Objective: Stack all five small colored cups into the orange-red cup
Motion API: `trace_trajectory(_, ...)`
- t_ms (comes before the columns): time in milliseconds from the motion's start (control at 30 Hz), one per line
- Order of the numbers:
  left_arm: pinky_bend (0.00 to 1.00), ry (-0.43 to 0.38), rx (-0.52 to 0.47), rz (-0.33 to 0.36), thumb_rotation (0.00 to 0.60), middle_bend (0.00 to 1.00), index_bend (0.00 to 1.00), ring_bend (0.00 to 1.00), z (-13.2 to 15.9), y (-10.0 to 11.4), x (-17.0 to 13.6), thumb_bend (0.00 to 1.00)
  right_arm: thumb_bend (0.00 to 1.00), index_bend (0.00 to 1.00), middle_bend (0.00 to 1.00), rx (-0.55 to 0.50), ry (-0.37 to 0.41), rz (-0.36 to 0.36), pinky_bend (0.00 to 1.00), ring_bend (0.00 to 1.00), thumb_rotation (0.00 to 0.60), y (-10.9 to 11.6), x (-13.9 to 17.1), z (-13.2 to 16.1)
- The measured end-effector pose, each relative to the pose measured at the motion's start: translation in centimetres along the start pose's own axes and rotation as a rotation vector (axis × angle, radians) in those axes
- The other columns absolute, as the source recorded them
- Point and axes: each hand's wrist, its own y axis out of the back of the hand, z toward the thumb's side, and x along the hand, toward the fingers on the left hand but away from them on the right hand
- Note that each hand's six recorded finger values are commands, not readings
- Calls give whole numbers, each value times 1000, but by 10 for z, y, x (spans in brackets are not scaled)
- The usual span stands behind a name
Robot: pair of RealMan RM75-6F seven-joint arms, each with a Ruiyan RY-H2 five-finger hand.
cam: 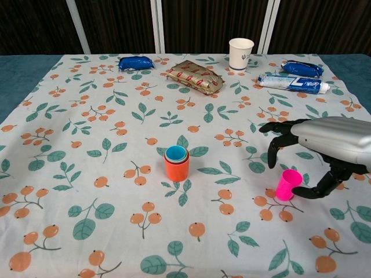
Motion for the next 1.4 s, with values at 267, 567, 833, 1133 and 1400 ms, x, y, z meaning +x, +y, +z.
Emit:
trace_trajectory(267, 33, -2, 2, 1, 600, 57, 78, 0, 0, 1, 0, 158, 396, 406, 32, 1, -18, 2, 88, 50, 600, 0, -2, -6)
trace_trajectory(567, 33, -5, 3, -3, 600, 57, 80, 0, 1, 0, -1, 158, 396, 433, 32, -1, -24, 10, 88, 52, 600, -2, 1, -9)
trace_trajectory(833, 32, -7, 4, -5, 600, 57, 81, 0, 2, -1, -1, 158, 396, 458, 32, 0, -30, 14, 88, 54, 600, -4, 0, -10)
trace_trajectory(1133, 33, -8, -1, -5, 600, 57, 82, 0, 2, -1, -1, 157, 398, 496, 32, -5, -38, 11, 90, 65, 600, -4, -1, -13)
trace_trajectory(1400, 32, -9, 1, -4, 600, 57, 82, 0, 2, 0, -1, 158, 401, 514, 32, -7, -23, -8, 92, 69, 600, 2, -1, -8)
